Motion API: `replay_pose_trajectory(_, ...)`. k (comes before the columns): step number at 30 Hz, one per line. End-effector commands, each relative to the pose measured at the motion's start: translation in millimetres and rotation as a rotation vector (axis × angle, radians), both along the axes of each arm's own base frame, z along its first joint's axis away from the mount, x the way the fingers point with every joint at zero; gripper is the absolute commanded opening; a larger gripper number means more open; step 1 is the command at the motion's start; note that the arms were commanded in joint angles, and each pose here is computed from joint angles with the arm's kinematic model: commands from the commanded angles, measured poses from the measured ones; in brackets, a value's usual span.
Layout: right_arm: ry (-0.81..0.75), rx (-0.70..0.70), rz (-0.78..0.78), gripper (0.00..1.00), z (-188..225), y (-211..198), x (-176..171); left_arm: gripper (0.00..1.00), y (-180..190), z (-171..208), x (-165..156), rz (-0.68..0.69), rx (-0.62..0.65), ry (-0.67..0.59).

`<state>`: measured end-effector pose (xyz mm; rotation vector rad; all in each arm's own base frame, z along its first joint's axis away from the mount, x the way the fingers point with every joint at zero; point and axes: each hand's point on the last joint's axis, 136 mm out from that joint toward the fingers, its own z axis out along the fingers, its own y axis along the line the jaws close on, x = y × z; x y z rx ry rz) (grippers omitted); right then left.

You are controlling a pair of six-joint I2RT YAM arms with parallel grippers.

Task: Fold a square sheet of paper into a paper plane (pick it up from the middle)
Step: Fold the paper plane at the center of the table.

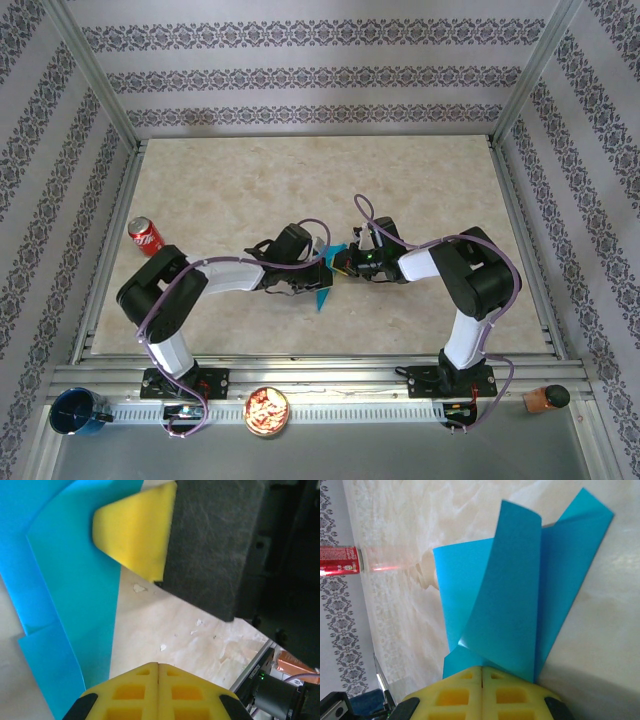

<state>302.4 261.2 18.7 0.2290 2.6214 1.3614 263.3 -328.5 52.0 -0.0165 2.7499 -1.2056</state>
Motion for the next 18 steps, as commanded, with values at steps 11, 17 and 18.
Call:
replay_pose_trajectory(11,0.048,-0.085,-0.019,0.05,-28,-4,-13,0.02,9,-19,20,0.002,0.063,-0.022)
replay_pose_trajectory(17,0.047,-0.083,-0.019,0.06,-27,-4,-12,0.02,24,-39,12,0.006,0.132,-0.006)
replay_pose_trajectory(18,0.047,-0.082,-0.019,0.05,-27,-4,-12,0.01,27,-42,10,0.005,0.141,-0.002)
